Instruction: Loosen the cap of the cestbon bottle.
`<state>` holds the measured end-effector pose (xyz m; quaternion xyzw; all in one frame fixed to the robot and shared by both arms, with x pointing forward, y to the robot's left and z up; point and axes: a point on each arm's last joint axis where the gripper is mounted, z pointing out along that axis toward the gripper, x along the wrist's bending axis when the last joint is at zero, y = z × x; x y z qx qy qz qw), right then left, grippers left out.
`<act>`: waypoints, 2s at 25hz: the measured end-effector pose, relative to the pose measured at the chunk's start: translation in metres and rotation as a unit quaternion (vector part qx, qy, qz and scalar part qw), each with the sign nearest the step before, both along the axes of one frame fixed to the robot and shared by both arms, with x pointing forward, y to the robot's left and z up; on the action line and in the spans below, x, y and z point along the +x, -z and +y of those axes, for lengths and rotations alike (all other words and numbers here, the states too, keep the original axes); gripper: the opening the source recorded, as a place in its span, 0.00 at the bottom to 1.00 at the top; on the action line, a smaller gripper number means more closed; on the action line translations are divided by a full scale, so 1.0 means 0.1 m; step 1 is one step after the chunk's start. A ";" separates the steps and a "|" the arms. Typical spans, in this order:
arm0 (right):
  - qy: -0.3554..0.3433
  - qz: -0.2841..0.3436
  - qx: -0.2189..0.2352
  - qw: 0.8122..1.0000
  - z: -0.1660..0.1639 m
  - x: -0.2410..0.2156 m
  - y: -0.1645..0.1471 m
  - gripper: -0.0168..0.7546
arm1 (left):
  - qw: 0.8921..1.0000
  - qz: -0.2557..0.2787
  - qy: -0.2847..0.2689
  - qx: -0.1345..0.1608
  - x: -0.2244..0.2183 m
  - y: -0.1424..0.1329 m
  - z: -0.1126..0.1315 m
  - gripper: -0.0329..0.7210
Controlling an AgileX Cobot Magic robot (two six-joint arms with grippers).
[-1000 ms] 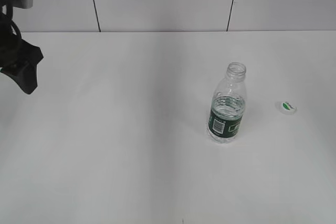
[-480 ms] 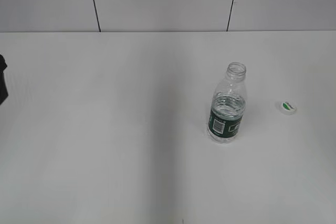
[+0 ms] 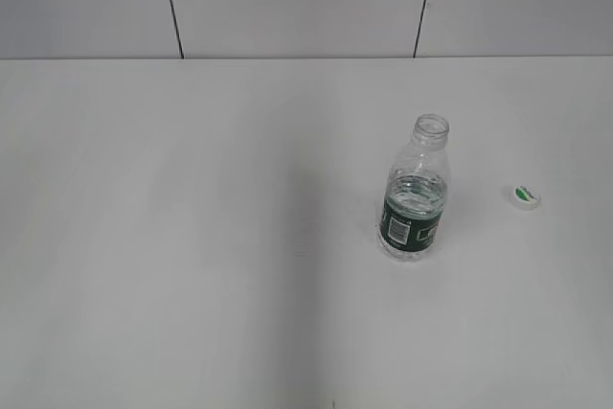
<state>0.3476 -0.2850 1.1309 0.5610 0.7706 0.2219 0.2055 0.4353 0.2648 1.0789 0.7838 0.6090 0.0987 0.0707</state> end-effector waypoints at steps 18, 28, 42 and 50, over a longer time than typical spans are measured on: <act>0.028 -0.035 0.026 0.999 -0.04 -0.73 0.62 0.78 | 0.993 -0.112 0.000 -0.026 -1.10 0.07 0.23 0.75; 0.026 -0.043 0.034 0.998 -0.03 -0.81 0.72 0.78 | 0.985 -0.163 0.002 -0.062 -1.41 0.26 0.26 0.75; 0.018 -0.137 0.053 0.989 -0.03 -1.13 0.69 0.78 | 0.970 -0.225 0.004 -0.093 -1.44 0.31 0.24 0.75; 0.012 -0.194 0.064 0.979 -0.03 -1.32 0.71 0.78 | 0.953 -0.283 0.007 -0.106 -1.63 0.25 0.27 0.75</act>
